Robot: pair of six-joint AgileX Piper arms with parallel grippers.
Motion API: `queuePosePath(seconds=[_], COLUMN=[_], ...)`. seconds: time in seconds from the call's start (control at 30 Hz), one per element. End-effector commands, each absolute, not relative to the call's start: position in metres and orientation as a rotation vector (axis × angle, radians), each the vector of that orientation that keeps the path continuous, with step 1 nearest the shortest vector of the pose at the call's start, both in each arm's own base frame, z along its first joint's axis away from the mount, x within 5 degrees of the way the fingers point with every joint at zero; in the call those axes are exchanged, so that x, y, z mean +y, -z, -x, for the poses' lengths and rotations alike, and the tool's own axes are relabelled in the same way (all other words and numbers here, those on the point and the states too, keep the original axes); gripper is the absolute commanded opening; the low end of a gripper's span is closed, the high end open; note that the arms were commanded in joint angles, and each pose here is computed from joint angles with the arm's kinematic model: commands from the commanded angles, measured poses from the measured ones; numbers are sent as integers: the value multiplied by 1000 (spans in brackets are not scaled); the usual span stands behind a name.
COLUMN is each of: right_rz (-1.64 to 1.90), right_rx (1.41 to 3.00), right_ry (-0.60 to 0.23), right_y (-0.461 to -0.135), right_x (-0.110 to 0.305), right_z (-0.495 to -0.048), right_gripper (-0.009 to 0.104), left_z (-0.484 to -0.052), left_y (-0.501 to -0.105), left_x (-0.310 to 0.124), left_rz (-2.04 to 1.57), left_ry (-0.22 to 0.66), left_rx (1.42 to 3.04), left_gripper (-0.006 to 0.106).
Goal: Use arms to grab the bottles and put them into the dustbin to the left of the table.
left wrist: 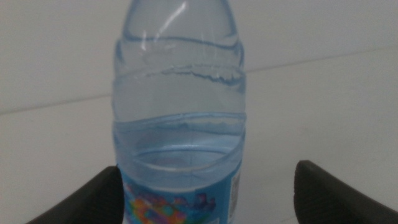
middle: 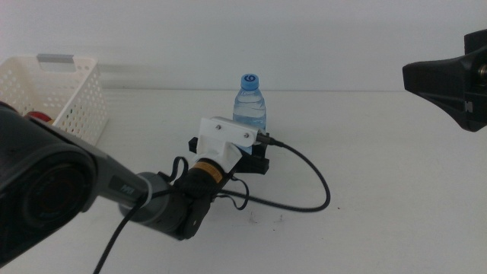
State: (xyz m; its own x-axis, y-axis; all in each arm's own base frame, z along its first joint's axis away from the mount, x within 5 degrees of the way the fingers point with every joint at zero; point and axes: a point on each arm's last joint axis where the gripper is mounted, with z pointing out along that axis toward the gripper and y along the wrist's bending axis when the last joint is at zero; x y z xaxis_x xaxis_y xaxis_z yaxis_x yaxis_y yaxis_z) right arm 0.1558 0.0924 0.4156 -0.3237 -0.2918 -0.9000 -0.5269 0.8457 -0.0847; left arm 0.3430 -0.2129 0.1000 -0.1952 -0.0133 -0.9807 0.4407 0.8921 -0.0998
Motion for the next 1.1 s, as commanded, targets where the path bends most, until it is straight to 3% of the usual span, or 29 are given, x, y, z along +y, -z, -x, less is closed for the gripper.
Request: queuePosePath(seconds=[0.0, 0.23, 0.9, 1.0, 1.07], right_rz=[601, 601, 601, 601, 601], right_rx=[1918, 1918, 1918, 1918, 1918], right_ry=[-263, -263, -263, -263, -263], right_y=[-417, -417, -417, -417, -417], right_x=[91, 91, 91, 91, 91], right_z=[-156, -156, -156, -156, -156], right_gripper=[88, 88, 88, 88, 88], left_z=[-354, -374, -417, -418, -419], left_y=[-99, -103, -87, -86, -88], left_x=[-216, -219, -222, -221, -221], left_rz=[-305, -306, -327, -320, -313], left_ry=[423, 404, 378, 377, 380], left_rx=[1757, 1811, 1691, 1683, 1661], left_gripper=[94, 94, 94, 88, 78])
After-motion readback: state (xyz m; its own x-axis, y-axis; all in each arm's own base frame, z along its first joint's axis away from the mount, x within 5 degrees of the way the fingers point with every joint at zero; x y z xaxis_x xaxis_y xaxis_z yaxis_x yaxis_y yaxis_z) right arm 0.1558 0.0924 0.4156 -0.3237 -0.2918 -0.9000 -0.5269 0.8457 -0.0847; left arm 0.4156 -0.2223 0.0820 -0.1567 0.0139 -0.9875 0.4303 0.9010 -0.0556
